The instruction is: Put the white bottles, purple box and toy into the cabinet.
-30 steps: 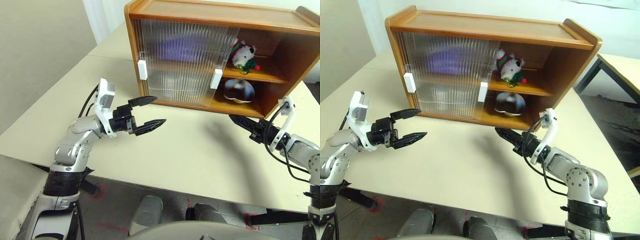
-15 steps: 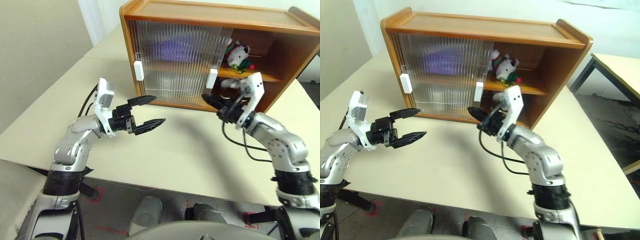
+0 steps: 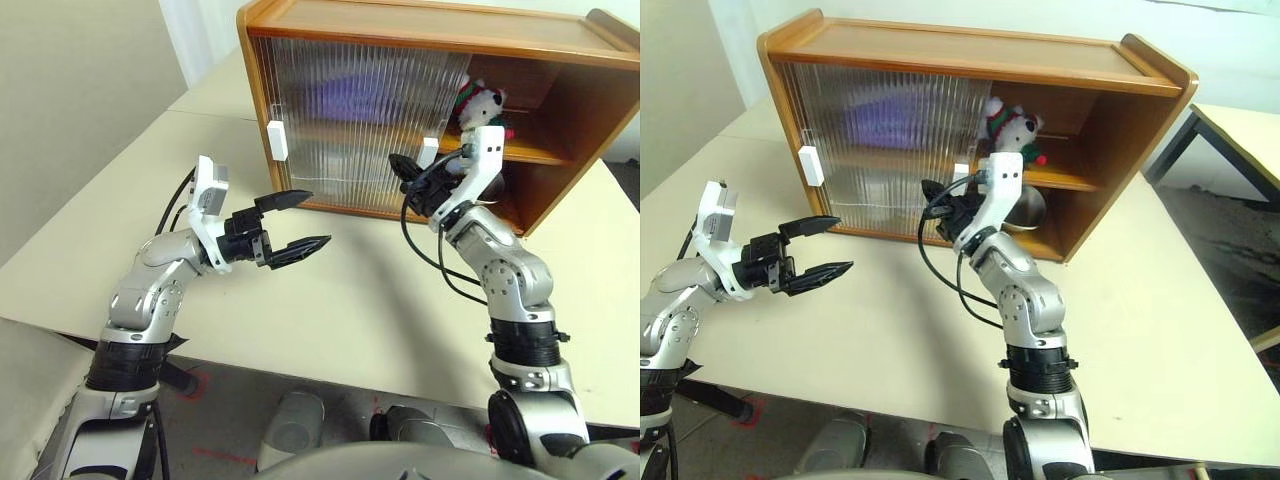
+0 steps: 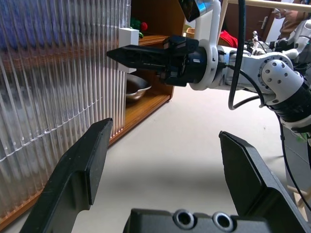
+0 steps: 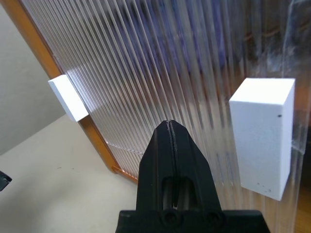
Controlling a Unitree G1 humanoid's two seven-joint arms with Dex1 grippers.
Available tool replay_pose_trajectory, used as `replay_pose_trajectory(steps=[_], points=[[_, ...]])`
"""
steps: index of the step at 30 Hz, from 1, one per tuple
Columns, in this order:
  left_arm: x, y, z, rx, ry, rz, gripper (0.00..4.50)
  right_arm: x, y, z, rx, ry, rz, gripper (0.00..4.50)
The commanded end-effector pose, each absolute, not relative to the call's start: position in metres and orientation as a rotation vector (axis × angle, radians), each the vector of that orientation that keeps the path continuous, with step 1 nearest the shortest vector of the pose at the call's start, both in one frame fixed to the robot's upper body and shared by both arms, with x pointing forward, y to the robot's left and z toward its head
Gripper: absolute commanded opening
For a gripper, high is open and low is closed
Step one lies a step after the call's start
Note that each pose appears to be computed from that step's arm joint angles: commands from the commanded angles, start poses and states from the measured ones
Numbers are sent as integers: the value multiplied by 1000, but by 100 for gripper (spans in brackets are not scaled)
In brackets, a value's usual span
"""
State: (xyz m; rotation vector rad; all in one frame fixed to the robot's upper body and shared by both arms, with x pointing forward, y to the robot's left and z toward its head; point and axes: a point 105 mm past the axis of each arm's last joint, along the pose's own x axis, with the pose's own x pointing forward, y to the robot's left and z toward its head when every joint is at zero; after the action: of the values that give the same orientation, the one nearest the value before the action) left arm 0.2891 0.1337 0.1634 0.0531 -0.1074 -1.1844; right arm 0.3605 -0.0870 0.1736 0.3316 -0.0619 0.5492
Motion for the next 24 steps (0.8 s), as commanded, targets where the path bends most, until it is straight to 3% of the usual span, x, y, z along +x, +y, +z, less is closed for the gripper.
replay_pose_trajectory(steps=[1, 24], points=[[288, 134, 162, 62, -104, -1180, 450, 364, -87, 174, 328, -66, 522, 4], [289, 132, 162, 61, -104, -1186, 450, 372, -122, 179, 240, -116, 348, 4]])
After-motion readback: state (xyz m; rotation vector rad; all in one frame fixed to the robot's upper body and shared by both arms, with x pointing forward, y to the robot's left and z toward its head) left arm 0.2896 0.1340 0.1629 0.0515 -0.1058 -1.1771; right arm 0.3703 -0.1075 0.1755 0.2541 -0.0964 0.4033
